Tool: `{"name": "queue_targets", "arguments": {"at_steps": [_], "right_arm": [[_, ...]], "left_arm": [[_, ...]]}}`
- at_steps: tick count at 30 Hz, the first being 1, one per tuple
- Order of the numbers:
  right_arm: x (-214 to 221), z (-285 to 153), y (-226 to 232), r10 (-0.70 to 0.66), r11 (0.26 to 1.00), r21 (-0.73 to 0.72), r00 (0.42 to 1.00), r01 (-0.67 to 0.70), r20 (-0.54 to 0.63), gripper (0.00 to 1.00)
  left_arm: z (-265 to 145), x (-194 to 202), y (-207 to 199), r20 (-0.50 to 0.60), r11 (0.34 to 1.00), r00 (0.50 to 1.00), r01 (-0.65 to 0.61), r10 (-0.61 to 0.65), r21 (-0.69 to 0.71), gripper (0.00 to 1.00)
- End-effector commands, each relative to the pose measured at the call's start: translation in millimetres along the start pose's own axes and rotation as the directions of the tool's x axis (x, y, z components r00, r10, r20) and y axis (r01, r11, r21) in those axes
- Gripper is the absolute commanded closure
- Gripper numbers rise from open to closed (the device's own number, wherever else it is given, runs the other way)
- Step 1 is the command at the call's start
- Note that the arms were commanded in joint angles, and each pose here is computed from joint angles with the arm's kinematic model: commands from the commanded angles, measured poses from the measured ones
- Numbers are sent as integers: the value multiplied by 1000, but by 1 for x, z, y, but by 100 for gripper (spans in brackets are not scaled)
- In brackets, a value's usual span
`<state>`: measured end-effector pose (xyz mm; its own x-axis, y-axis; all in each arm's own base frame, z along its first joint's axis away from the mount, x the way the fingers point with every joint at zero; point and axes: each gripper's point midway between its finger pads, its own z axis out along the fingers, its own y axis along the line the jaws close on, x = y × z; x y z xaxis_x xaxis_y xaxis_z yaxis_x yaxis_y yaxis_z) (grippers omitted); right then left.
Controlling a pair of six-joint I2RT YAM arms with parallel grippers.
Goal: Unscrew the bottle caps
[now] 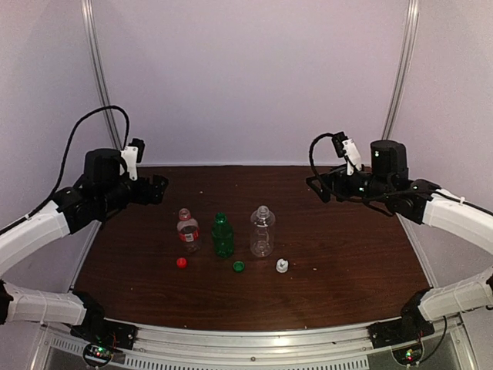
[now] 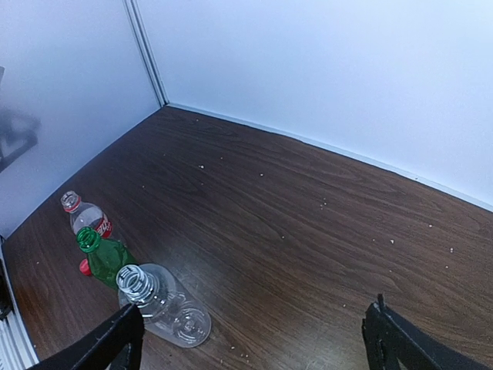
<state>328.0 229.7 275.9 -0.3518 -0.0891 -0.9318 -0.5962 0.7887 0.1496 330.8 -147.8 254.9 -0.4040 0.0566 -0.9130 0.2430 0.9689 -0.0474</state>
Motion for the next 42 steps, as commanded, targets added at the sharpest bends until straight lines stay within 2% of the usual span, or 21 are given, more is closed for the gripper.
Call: {"name": "queue_targets", "arguments": {"at_steps": [1,6,19,26,42], "right_arm": [[-13,-17,-17,27,997,75,998,-31,59,0],[-21,-32,-30,14,988,153,994,-30,108,0],[-30,-65,-56,-17,944,327,985,-40,170,0],[-30,-69,-58,-18,939,340,983,-47,185,0],[-26,-65,-57,-10,944,327,982,-54,190,0]], "left_arm": [[-16,-36,5,111,997,991,72,-76,41,2],[-26,-47,9,177,998,982,54,-60,42,2],[-43,-48,7,239,998,971,4,-20,66,2],[-53,-49,17,256,1000,967,8,-13,22,2],[-61,-45,20,275,1000,961,10,-14,17,2]]}}
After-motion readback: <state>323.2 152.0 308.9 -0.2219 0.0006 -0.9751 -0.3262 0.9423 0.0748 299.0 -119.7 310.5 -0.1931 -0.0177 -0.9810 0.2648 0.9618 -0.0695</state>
